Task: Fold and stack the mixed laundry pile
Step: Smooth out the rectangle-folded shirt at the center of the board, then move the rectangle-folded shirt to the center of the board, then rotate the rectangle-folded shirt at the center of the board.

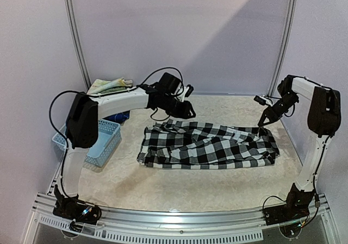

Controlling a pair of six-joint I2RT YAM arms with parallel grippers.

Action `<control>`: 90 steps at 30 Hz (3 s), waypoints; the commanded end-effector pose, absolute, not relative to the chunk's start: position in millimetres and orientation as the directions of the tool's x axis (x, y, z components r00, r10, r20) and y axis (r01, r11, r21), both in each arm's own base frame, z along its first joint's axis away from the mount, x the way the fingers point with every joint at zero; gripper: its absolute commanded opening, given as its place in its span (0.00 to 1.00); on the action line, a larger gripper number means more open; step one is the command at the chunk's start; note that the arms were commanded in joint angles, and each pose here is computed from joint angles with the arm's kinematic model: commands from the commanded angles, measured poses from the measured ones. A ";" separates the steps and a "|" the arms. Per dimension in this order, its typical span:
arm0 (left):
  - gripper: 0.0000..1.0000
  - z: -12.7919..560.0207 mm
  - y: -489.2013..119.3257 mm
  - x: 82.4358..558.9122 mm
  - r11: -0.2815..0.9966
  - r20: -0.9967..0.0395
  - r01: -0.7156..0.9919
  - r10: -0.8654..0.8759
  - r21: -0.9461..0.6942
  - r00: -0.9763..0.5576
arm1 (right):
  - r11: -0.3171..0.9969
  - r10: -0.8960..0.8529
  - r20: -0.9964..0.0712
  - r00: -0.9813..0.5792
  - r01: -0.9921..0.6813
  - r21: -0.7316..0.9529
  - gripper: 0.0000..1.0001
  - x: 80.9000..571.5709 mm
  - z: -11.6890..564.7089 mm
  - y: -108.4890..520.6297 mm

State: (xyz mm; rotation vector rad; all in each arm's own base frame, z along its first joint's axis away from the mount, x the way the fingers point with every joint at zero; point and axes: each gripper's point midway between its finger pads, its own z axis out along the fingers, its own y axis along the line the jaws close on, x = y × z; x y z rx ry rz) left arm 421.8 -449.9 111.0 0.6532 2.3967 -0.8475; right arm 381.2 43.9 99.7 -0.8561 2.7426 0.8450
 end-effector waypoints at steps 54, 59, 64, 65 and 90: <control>0.32 30.5 -384.9 227.0 0.381 -0.226 0.922 0.906 0.064 -0.358 | 0.676 -0.737 -0.340 -0.585 -0.656 -0.335 0.35 556.5 119.6 124.2; 0.33 10.6 -379.7 221.2 0.413 -0.170 0.910 0.900 0.036 -0.401 | 0.741 -0.665 -0.442 -0.603 -0.609 -0.283 0.40 518.5 163.0 113.2; 0.21 -2.5 -376.3 216.3 0.434 -0.139 0.901 0.893 0.018 -0.428 | 0.802 -0.560 -0.467 -0.684 -0.589 -0.098 0.42 474.2 150.9 112.7; 0.16 -3.2 -377.1 214.2 0.436 -0.139 0.900 0.891 0.005 -0.432 | 0.812 -0.546 -0.439 -0.714 -0.581 -0.064 0.42 464.4 136.1 110.7; 0.00 -23.1 -428.0 154.9 0.511 -0.203 0.828 0.807 -0.232 -0.555 | 0.837 -0.536 -0.060 -0.842 -0.539 0.092 0.23 438.3 -17.5 101.2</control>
